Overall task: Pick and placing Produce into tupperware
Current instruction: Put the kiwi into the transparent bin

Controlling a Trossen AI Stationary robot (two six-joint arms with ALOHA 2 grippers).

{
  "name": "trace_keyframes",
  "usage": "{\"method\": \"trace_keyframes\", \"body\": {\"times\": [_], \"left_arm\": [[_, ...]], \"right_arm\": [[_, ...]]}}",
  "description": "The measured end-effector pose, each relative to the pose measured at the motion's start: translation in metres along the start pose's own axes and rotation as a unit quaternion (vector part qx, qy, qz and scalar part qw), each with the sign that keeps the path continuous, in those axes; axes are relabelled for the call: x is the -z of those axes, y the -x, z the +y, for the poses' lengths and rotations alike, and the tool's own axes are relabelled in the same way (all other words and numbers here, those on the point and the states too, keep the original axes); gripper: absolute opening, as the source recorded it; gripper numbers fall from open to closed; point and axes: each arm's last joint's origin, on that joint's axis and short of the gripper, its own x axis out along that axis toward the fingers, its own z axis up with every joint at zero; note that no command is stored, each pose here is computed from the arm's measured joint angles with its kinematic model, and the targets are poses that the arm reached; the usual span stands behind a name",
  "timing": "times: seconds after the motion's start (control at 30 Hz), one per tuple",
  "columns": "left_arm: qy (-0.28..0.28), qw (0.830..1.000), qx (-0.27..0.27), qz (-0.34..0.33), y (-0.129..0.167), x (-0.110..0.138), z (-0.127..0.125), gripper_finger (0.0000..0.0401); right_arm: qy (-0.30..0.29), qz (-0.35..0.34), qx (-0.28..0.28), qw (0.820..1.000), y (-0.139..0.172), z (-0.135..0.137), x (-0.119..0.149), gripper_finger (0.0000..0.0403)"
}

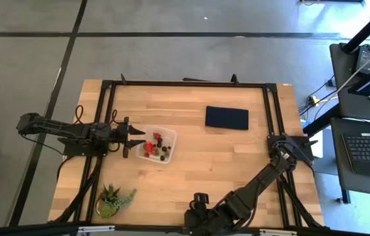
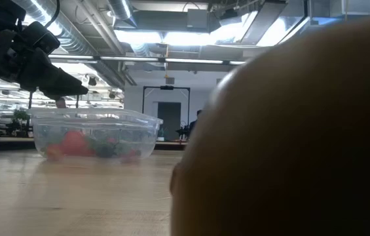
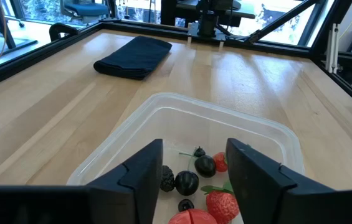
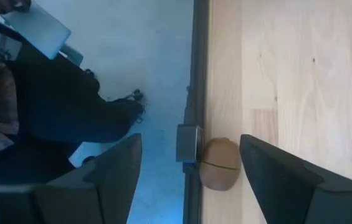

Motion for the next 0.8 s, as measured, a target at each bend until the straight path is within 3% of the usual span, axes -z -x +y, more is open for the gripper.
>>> {"method": "trace_keyframes", "body": {"times": [0.8], "left_arm": [[0.0,1.0,0.0,0.0,0.0,0.0,0.0,0.0164]], "right_arm": [[-0.001,-0.009,-0.001,1.0,-0.0003,0.0,-0.002,0.0272]]}}
